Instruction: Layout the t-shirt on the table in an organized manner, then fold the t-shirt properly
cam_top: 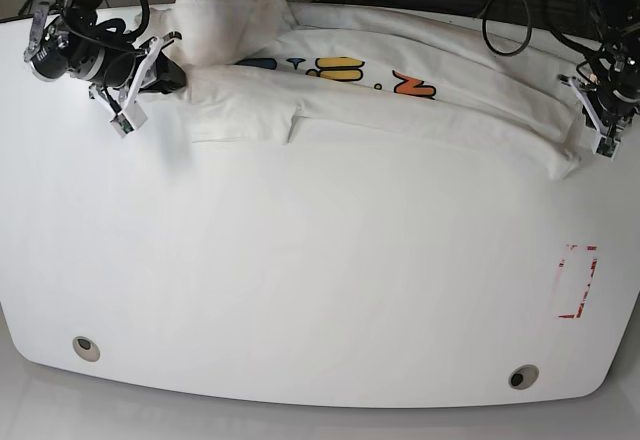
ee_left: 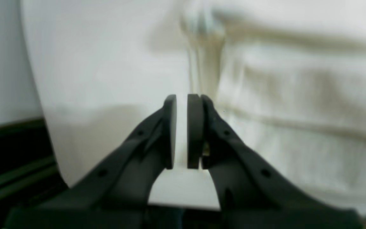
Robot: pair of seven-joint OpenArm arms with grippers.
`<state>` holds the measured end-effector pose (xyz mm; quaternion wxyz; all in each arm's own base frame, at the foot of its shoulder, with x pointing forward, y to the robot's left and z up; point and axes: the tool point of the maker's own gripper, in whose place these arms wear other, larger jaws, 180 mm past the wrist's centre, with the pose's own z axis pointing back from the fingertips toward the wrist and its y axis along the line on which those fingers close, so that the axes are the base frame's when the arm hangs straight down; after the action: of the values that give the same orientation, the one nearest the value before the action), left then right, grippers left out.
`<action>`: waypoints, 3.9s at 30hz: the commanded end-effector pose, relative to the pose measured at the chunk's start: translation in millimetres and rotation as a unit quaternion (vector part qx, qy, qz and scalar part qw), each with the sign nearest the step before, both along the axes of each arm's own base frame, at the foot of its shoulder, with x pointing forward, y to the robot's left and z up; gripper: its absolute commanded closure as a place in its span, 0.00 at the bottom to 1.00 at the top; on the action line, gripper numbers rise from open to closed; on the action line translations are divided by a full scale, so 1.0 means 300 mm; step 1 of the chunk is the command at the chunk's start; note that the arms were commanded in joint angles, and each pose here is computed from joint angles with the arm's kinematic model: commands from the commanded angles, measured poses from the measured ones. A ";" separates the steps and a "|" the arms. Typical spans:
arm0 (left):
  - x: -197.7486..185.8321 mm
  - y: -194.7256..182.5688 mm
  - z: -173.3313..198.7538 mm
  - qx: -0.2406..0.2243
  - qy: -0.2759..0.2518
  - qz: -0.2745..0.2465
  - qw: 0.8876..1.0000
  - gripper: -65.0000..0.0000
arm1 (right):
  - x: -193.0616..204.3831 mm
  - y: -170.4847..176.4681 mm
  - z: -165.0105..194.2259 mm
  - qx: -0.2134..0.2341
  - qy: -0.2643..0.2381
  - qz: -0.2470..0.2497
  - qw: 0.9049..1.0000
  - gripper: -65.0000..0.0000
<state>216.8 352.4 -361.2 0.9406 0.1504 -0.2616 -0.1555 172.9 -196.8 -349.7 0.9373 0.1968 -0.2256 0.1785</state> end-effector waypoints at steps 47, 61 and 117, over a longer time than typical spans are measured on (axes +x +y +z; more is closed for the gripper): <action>0.371 -0.081 0.260 -0.014 -0.157 -0.023 0.987 0.41 | 0.211 0.084 0.122 0.071 -0.091 -0.060 0.992 0.34; 0.421 -0.134 0.107 -0.074 -0.122 -0.032 0.989 0.41 | 0.220 0.129 0.121 0.096 -0.094 -0.067 0.989 0.34; 0.385 -0.191 -0.132 -0.132 -0.042 -0.023 0.990 0.96 | 0.197 0.113 0.106 0.091 -0.084 -0.072 0.990 0.35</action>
<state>323.6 287.0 -414.6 0.9429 0.0142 -0.3038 -0.1359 225.5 -161.5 -329.0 0.9115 0.2489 -0.3120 0.0995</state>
